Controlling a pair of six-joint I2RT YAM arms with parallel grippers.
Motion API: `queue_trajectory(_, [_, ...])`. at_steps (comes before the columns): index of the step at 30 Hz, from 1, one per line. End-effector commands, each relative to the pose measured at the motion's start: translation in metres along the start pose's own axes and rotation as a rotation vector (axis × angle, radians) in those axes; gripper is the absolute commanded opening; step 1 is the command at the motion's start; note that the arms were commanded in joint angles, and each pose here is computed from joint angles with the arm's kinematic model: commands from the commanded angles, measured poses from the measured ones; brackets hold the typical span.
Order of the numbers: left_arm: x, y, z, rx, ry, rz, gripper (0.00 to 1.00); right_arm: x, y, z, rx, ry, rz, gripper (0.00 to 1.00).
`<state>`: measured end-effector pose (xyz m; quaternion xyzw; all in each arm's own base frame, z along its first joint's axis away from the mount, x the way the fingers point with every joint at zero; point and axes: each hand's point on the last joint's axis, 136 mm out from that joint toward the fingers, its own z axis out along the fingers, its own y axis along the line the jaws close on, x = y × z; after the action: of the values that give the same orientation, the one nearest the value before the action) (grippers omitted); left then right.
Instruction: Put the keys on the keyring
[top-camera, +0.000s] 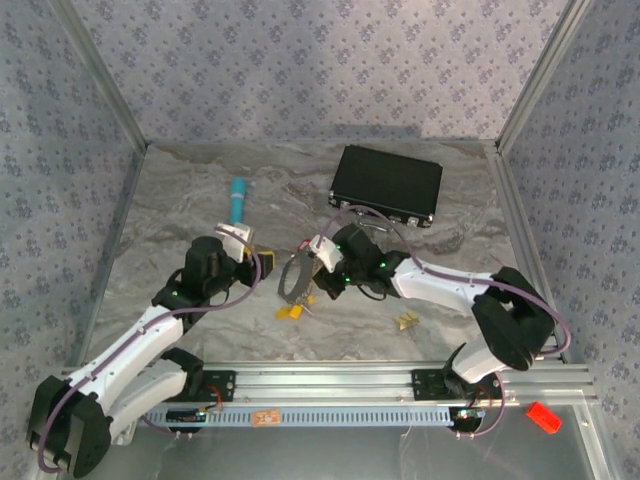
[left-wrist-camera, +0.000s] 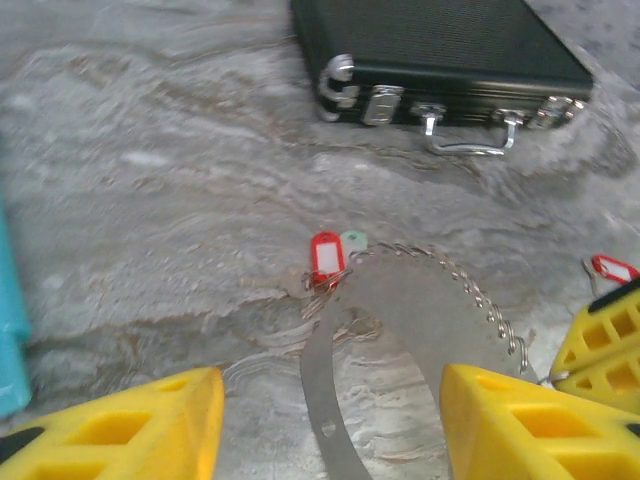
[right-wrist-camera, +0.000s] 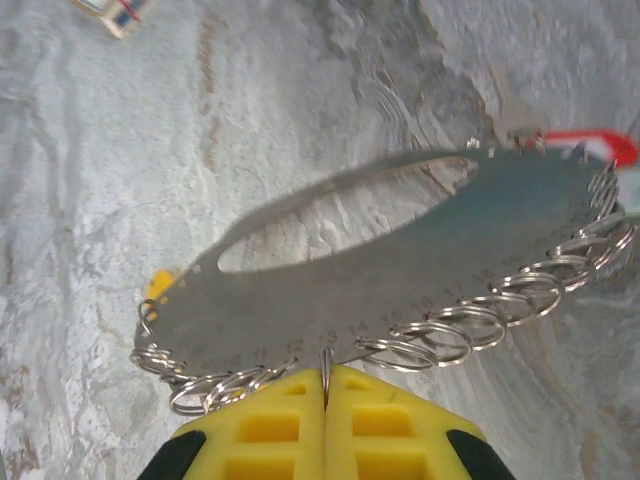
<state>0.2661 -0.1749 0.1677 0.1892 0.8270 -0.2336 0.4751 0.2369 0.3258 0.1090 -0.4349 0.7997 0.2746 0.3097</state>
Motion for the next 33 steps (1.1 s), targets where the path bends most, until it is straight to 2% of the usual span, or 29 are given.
queue_trajectory(1, [-0.019, -0.026, -0.001, 0.121, -0.066, 0.195, 0.55, -0.03, 0.019, -0.014, -0.1, -0.169, -0.201, 0.0])
queue_trajectory(9, [0.022, -0.071, 0.018, 0.337, 0.031, 0.294, 0.44, -0.031, 0.041, -0.027, -0.236, -0.242, -0.349, 0.0])
queue_trajectory(12, [0.03, -0.081, 0.019, 0.394, 0.043, 0.323, 0.4, -0.035, 0.043, -0.034, -0.261, -0.275, -0.375, 0.0])
queue_trajectory(15, [0.037, -0.091, 0.013, 0.461, 0.026, 0.388, 0.31, -0.036, 0.042, -0.037, -0.274, -0.281, -0.381, 0.0])
queue_trajectory(21, [0.045, -0.103, 0.004, 0.513, -0.023, 0.492, 0.29, -0.037, 0.054, -0.044, -0.324, -0.294, -0.434, 0.0])
queue_trajectory(28, [0.051, -0.109, 0.003, 0.54, -0.025, 0.514, 0.3, -0.037, 0.057, -0.045, -0.338, -0.296, -0.451, 0.0])
queue_trajectory(33, [0.05, -0.115, 0.001, 0.557, -0.045, 0.529, 0.26, -0.038, 0.061, -0.045, -0.348, -0.302, -0.457, 0.0])
